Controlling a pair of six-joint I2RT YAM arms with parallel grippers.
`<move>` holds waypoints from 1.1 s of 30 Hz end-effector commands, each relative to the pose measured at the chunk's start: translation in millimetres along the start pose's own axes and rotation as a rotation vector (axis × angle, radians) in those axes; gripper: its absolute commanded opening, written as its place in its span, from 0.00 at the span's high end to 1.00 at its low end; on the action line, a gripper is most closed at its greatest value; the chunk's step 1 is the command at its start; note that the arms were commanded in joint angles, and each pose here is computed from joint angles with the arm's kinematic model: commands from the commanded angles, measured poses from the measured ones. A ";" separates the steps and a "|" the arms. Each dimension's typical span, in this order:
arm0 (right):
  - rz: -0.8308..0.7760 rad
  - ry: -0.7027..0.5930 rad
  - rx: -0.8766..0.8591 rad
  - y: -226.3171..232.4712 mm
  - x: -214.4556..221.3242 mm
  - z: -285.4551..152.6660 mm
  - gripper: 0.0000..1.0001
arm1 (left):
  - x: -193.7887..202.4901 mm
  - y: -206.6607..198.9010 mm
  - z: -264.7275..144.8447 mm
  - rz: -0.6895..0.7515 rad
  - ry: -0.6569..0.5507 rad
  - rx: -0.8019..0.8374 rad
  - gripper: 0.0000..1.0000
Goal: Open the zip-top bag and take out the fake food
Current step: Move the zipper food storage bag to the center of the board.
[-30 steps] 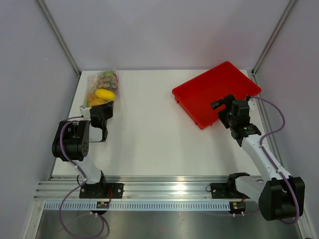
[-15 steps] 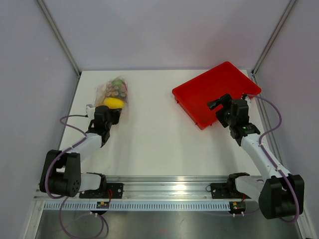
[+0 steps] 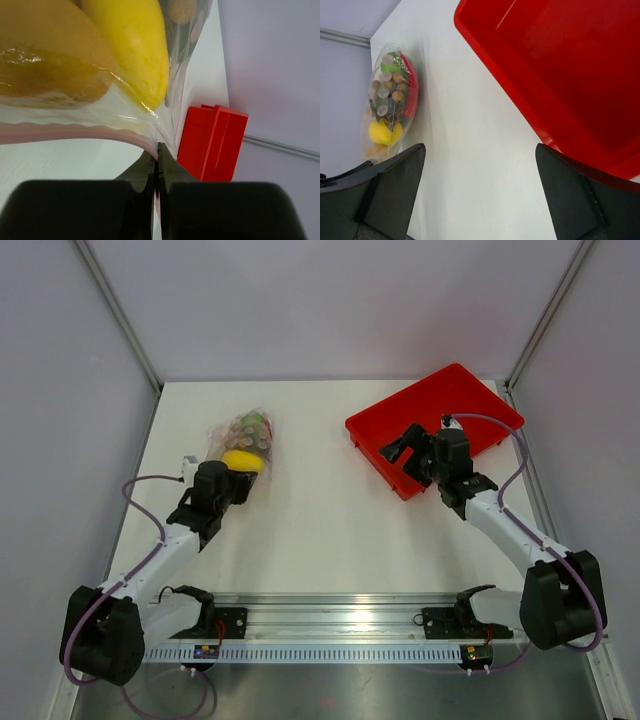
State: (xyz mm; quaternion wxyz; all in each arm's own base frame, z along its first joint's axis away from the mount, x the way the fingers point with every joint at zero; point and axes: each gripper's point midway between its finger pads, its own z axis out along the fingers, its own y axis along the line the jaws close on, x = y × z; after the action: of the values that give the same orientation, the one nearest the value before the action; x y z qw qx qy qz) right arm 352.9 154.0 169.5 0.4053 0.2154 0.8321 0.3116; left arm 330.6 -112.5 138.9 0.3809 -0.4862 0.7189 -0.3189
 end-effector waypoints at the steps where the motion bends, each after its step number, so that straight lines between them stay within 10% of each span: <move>1: -0.091 0.003 -0.143 40.0 -4.8 4.2 0.01 | 2.1 -15.8 -14.6 0.001 0.015 0.049 1.00; 21: -0.416 0.113 -0.410 119.0 57.0 12.4 0.01 | 5.3 -27.3 -37.1 0.025 0.055 0.079 1.00; 33: -0.697 -0.058 -0.519 157.7 100.5 3.4 0.04 | 17.3 -43.5 -43.6 0.064 0.084 0.116 1.00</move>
State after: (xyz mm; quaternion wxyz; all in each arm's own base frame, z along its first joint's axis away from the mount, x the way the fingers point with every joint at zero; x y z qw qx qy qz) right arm 302.7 325.4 196.0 0.4772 -0.1515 0.7813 0.3727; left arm 298.0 -125.8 154.3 0.3649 -0.4531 0.7443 -0.3279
